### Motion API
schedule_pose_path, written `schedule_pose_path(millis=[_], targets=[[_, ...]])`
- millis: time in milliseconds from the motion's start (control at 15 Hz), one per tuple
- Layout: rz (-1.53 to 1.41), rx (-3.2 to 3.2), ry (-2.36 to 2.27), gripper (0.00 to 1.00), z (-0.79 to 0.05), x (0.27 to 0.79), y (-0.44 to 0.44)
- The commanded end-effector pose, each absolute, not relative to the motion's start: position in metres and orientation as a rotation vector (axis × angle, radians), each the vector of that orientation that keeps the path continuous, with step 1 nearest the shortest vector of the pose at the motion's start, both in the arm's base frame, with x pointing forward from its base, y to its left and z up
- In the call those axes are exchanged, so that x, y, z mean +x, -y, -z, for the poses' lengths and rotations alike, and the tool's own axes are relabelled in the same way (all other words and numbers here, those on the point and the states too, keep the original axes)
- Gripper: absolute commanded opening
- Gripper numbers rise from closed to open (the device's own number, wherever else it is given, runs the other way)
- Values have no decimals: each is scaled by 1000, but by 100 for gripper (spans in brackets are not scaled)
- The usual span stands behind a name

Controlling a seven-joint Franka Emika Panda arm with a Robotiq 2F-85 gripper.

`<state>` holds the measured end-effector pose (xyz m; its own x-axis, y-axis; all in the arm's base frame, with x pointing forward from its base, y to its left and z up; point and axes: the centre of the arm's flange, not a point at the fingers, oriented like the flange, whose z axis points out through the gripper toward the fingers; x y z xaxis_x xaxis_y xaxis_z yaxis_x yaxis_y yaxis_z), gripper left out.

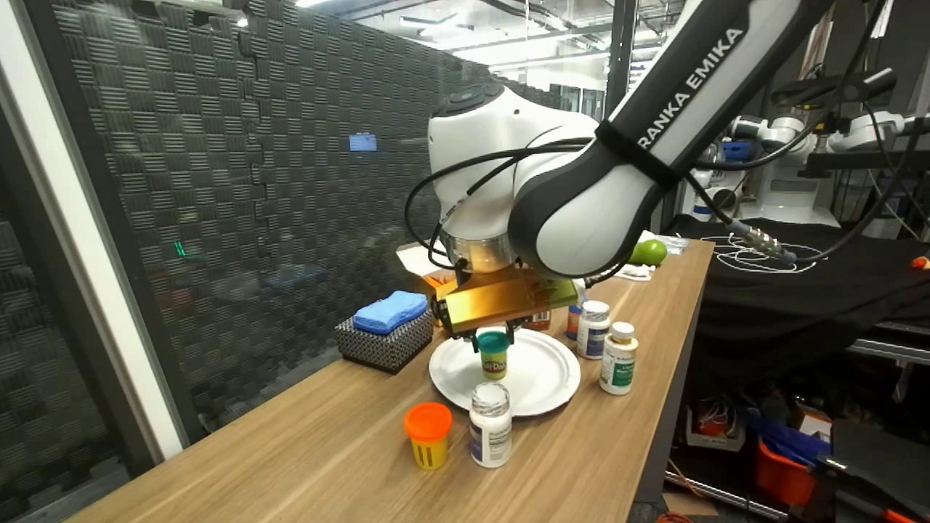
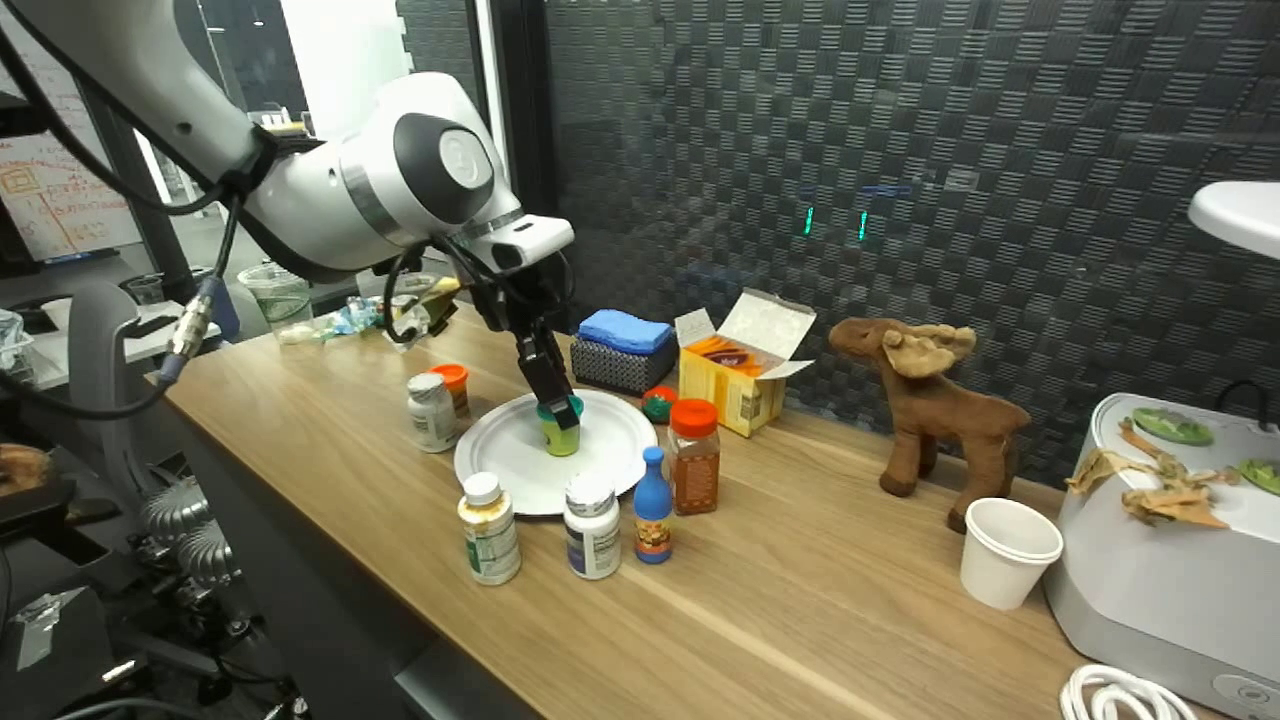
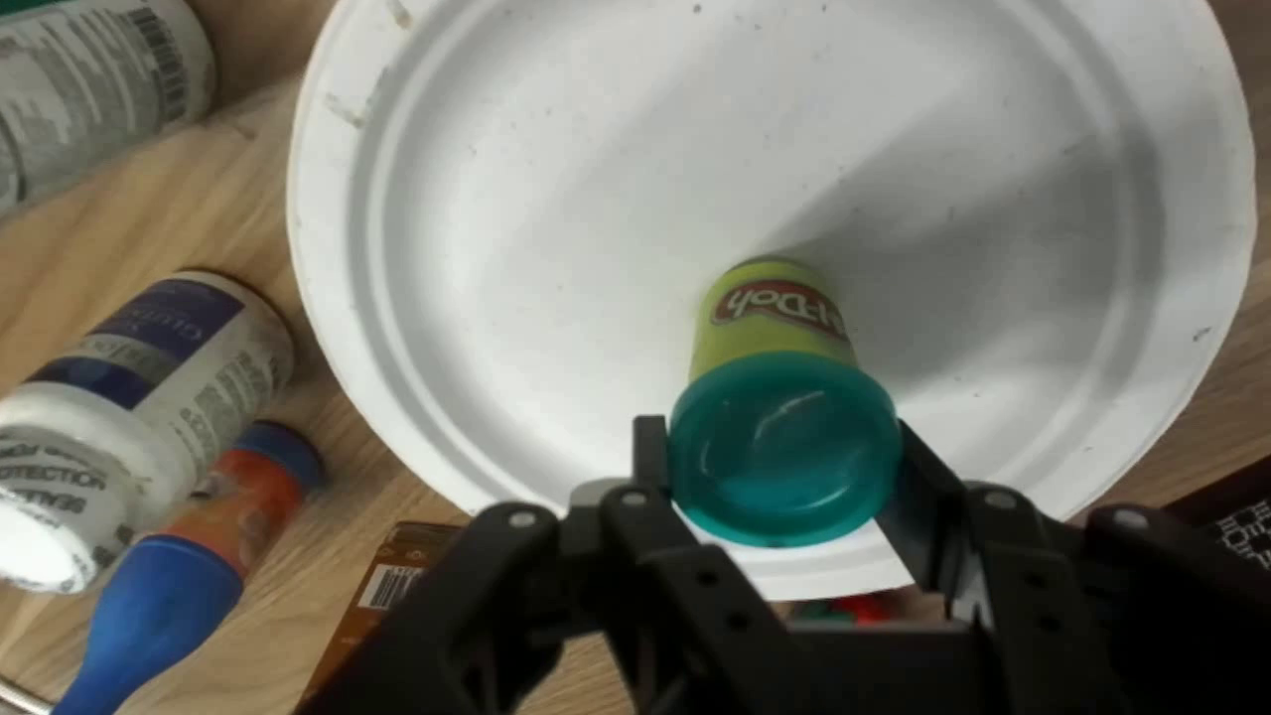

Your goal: Put the bottles and the orange plushie surrounding the white plate on the white plate

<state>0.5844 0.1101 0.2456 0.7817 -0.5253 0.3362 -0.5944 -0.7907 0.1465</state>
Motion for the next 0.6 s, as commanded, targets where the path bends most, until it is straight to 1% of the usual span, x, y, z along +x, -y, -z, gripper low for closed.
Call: schedule_pose_path(millis=[0, 333, 400, 467, 533], targets=[[-490, 2720, 939, 28, -252, 606, -107], [-510, 2734, 957, 28, -254, 615, -107], [-497, 2750, 945, 78, -255, 612, -108], [-491, 2762, 928, 78, -258, 608, -110], [-486, 2772, 918, 85, -260, 604, -112]])
